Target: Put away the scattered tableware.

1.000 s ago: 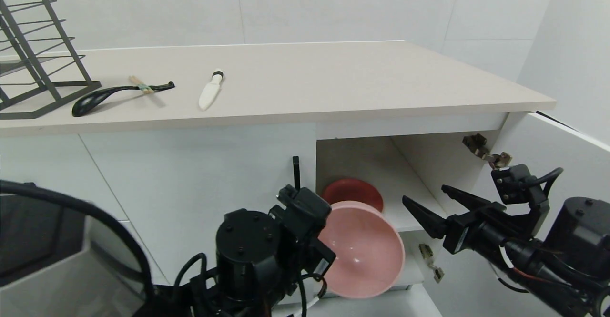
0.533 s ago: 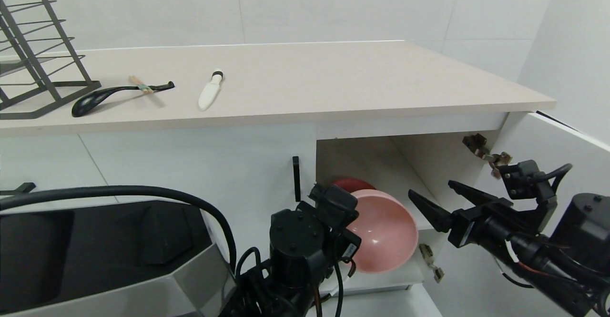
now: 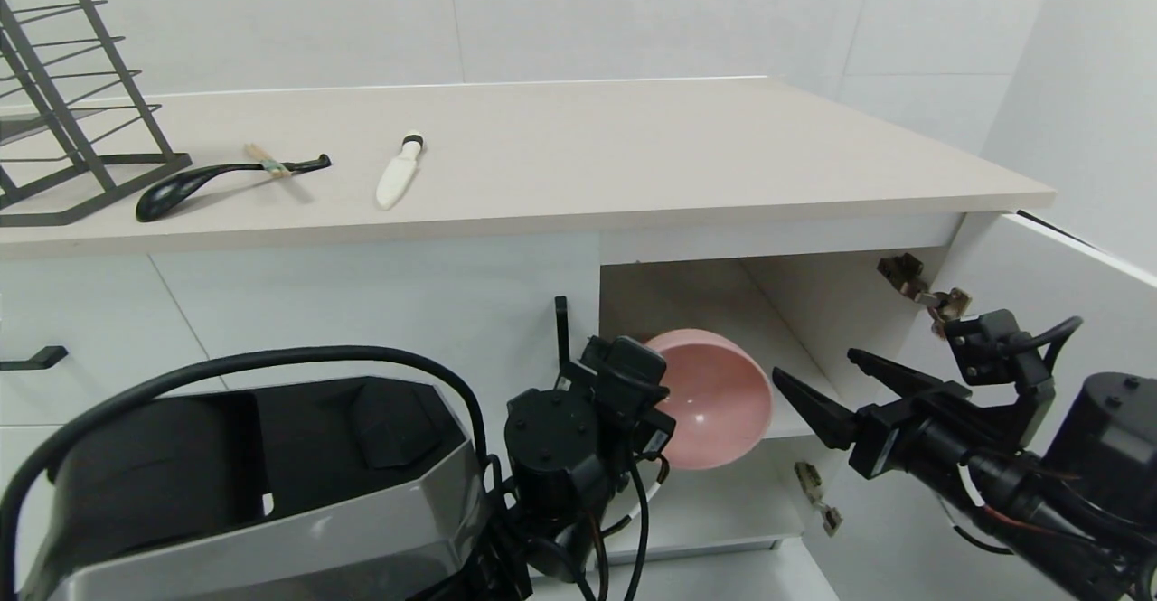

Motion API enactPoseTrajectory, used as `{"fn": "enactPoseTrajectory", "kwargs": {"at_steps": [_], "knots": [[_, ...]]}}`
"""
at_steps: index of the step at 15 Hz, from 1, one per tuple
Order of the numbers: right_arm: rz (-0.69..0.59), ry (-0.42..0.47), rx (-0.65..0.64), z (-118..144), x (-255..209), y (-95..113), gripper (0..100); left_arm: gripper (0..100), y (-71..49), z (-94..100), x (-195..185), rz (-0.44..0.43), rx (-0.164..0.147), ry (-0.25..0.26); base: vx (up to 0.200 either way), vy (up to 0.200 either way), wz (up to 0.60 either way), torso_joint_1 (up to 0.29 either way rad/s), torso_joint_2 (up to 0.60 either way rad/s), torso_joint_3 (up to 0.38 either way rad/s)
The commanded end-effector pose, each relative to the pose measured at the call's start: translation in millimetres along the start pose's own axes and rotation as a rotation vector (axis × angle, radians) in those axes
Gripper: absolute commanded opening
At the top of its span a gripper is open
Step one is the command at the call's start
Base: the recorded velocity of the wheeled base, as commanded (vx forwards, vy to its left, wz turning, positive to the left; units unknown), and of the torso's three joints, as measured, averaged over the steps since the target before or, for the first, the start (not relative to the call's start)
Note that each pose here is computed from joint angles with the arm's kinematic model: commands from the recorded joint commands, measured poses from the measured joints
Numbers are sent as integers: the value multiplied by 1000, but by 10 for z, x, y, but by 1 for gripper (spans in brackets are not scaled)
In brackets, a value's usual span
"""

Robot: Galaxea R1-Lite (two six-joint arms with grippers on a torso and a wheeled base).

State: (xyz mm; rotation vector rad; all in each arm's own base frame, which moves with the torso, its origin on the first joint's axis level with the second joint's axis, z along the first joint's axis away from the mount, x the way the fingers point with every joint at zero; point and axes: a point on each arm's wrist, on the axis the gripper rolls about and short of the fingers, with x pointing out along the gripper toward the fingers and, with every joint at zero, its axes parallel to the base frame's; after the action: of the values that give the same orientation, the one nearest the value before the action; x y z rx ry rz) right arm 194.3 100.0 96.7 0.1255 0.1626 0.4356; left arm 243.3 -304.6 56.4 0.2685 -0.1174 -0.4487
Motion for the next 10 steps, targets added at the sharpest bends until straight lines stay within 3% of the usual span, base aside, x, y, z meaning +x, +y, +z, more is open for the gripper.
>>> {"fn": "enactPoseTrajectory", "kwargs": {"at_steps": [1, 3, 5, 7, 10], "knots": [[4, 34, -3, -70, 25, 13, 100, 0, -20, -21, 58, 6, -6, -9, 0, 0, 0, 0, 0, 0], [1, 55, -2, -115, 59, 7, 100, 0, -32, 30, 86, 9, -27, -29, 0, 0, 0, 0, 0, 0], [-4, 62, -2, -131, 77, -2, 100, 0, -44, 93, 134, 17, -78, -57, 0, 0, 0, 0, 0, 0], [-14, 70, -1, -149, 97, -25, 100, 0, -70, 132, 137, 14, -100, -70, 0, 0, 0, 0, 0, 0], [-66, 50, 8, -118, 157, -148, 100, 0, -118, 211, 157, 80, -141, -80, 0, 0, 0, 0, 0, 0]]}}
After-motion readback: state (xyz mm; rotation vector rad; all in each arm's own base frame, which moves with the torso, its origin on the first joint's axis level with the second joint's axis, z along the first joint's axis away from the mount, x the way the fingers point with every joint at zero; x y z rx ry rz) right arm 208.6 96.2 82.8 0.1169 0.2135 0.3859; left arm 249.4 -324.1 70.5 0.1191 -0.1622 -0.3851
